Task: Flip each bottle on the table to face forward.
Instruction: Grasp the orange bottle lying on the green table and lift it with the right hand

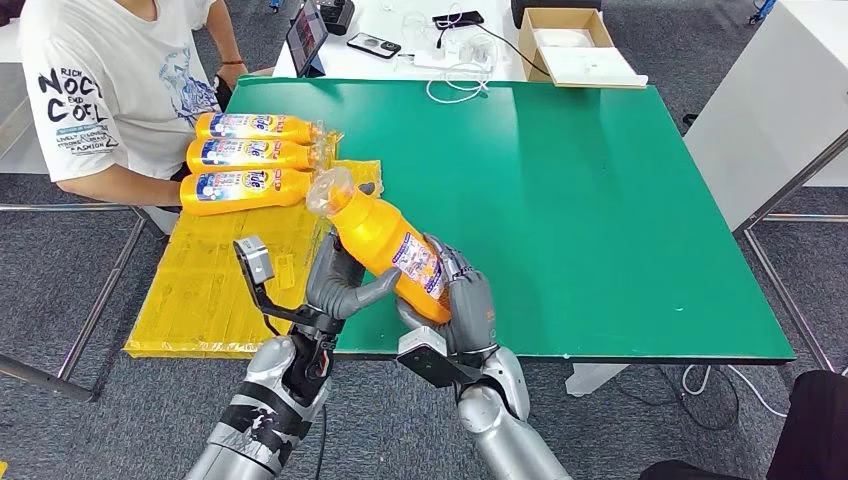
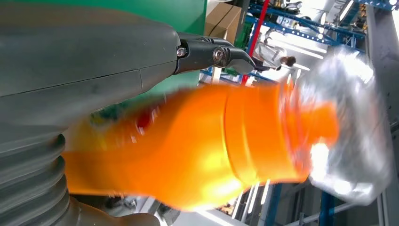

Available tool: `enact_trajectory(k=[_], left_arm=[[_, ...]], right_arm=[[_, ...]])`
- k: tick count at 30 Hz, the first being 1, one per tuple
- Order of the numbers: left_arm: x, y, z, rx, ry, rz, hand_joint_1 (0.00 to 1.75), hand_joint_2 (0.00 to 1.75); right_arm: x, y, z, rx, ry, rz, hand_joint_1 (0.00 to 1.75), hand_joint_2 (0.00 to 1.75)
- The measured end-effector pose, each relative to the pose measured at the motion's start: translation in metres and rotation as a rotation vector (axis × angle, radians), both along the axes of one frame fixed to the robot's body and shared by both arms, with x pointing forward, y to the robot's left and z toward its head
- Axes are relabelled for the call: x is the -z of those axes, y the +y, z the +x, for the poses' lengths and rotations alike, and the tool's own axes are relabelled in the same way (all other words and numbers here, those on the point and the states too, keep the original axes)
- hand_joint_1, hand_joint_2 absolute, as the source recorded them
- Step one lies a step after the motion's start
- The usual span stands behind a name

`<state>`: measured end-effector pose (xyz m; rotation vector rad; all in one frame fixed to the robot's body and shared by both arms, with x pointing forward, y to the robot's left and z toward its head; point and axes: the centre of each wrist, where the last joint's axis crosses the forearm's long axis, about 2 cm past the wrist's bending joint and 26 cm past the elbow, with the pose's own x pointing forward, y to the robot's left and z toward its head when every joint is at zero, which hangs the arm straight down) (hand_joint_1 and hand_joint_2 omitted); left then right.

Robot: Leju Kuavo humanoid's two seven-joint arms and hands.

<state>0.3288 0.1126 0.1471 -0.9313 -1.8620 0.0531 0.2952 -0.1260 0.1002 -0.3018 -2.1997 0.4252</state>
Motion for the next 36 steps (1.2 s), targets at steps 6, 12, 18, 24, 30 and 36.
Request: enact_trajectory(k=[6,12,18,24,30,36], left_arm=[[0.000,-0.004,-0.003,0.041,-0.011,-0.001,0.00,1.75],[0.001,-0.010,-0.004,0.074,-0.018,0.021,0.00,1.75],[0.005,-0.013,0.001,0.068,0.005,0.094,0.00,1.75],[0.013,-0.013,0.002,0.062,0.053,0.121,0.00,1.75],[0.021,-0.012,0.001,0.024,0.100,0.137,0.00,1.75],[0.027,-0.009,0.001,0.004,0.147,0.105,0.00,1.75]], right_arm=[[-0.003,0.010,0.010,-0.019,0.043,0.008,1.75,1.75],[-0.012,0.019,0.026,-0.030,0.066,-0.025,1.75,1.75],[-0.014,0.028,0.034,-0.060,0.082,-0.108,1.75,1.75],[-0.009,0.031,0.035,-0.092,0.117,-0.170,1.75,1.75],[-0.002,0.033,0.034,-0.120,0.145,-0.227,1.75,1.75],[0.001,0.036,0.035,-0.159,0.169,-0.263,1.75,1.75]])
